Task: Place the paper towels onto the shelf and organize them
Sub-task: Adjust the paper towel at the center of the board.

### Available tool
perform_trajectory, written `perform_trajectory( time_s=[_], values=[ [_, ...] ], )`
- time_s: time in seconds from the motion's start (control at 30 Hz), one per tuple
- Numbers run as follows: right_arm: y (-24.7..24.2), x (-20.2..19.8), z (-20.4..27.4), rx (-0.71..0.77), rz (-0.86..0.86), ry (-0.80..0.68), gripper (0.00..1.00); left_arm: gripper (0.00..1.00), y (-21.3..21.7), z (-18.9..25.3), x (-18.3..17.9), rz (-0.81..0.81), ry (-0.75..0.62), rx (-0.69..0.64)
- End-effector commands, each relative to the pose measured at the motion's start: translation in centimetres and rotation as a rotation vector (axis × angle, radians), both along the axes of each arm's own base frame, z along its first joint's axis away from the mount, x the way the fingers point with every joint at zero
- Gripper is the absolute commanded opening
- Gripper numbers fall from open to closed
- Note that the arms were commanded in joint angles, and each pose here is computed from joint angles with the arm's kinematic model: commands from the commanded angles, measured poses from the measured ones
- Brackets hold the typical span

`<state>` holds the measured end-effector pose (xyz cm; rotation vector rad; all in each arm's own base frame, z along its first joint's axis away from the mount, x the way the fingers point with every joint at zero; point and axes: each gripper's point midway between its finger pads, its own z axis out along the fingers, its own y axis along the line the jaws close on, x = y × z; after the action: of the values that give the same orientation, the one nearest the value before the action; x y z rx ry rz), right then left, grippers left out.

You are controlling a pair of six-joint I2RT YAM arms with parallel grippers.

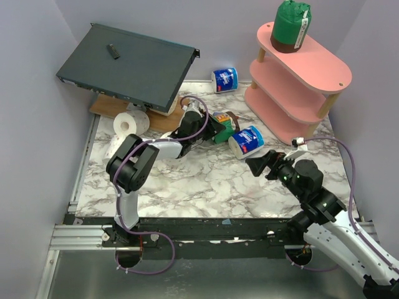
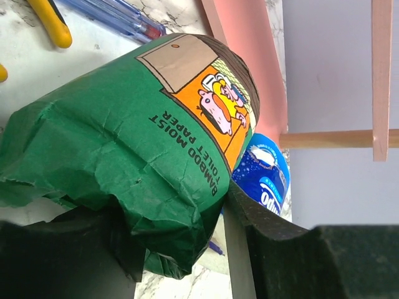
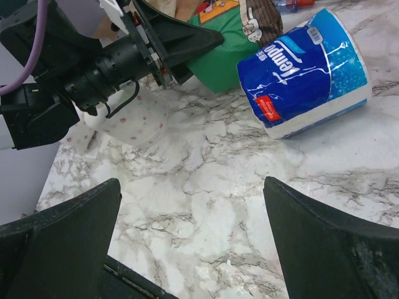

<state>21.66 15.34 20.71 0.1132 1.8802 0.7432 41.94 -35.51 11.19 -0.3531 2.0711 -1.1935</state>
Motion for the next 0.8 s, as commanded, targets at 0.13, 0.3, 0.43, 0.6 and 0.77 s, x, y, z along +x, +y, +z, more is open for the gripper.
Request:
perform_trajectory(
  time_s=[0.13,0.3,0.43,0.6,0.77],
  values=[
    [-0.6,-0.4,0.6,0.009,-0.015,-0.017,0.99,0.38,0.8,5.8,-2.6,-0.042,-0.113,-0.002],
    [-0.8,-0.6,1.1,0.016,-0.023,-0.026,0.99,0.37,1.5,7.5,-4.9,-0.062,-0.14,0.131],
    [-1.0,-0.6,1.4,0.02,-0.03,-0.035,0.99,0.35,2.3,8.3,-7.5,-0.09,-0.174,0.284],
    [-1.2,-0.7,1.7,0.025,-0.032,-0.041,0.99,0.34,3.2,8.5,-10.8,-0.164,-0.204,0.475],
    [-1.5,-0.9,1.9,0.031,-0.04,-0.045,0.99,0.34,3.8,8.8,-15.5,-0.307,-0.231,0.661]
  ],
)
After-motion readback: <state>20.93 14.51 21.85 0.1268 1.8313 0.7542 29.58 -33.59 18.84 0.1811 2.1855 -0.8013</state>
